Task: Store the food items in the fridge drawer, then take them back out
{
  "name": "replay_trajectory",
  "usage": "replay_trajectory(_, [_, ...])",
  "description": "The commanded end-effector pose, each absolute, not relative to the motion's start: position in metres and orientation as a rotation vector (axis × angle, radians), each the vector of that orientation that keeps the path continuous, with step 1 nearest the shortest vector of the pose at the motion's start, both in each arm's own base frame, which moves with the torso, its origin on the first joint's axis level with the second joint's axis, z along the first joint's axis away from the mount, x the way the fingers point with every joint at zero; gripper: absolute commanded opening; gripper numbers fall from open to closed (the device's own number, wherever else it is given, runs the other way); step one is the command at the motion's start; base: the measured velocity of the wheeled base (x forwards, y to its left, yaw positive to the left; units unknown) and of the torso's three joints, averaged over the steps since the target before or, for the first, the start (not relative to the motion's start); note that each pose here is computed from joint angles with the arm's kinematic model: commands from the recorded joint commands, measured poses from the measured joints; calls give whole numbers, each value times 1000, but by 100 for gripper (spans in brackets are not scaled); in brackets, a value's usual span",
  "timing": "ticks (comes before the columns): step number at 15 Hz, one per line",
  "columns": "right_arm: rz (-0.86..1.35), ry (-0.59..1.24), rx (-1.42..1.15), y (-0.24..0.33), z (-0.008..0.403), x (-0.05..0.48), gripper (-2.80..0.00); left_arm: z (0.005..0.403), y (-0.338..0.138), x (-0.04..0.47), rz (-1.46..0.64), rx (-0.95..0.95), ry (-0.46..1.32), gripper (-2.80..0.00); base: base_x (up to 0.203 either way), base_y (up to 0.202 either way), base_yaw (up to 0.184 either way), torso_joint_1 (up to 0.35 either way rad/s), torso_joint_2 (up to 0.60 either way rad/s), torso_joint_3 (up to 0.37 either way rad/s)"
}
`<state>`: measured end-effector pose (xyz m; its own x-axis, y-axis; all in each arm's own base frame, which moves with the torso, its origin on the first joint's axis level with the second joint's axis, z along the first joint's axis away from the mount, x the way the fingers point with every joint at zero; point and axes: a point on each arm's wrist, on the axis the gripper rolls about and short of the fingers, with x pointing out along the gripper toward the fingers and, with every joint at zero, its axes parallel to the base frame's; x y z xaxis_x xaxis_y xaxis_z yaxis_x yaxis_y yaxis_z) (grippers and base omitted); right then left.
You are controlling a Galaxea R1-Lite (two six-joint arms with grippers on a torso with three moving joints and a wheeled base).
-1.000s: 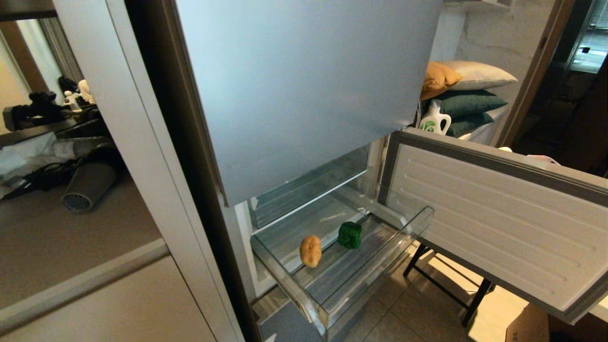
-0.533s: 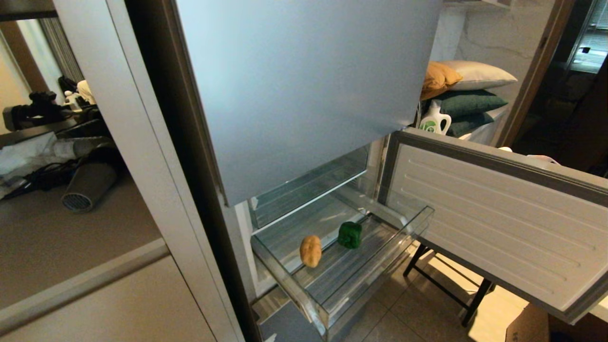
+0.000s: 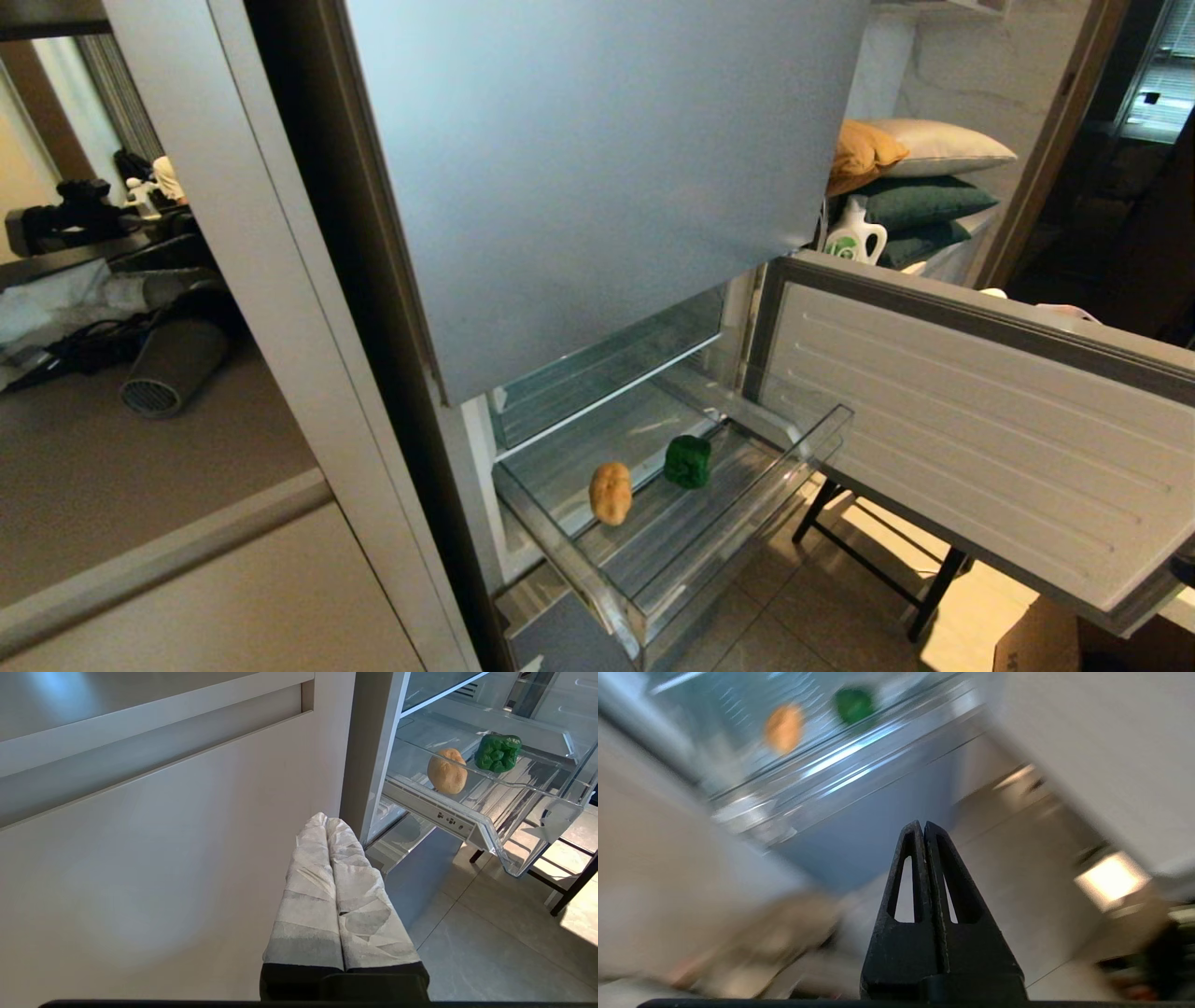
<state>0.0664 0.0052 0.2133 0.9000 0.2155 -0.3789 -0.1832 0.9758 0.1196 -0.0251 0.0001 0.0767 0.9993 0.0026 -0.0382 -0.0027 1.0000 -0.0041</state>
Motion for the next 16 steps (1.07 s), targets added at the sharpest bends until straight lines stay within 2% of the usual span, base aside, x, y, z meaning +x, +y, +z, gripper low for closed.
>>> replay_trajectory(1, [253, 636, 123, 9, 197, 132, -280, 77, 0, -25, 3, -4, 37, -280, 0, 0, 0, 0, 0, 0])
replay_trajectory(5, [399, 815, 134, 36, 153, 213, -280, 77, 0, -25, 3, -4, 38, -280, 0, 0, 0, 0, 0, 0])
replay_trajectory(8, [489, 828, 108, 65, 129, 253, -280, 77, 0, -25, 3, -4, 38, -280, 0, 0, 0, 0, 0, 0])
replay_trajectory(13, [420, 751, 19, 89, 131, 300, -280, 77, 0, -25, 3, -4, 38, -280, 0, 0, 0, 0, 0, 0])
replay_trajectory(16, [423, 720, 20, 90, 140, 298, -280, 77, 0, -25, 3, -4, 38, -280, 0, 0, 0, 0, 0, 0])
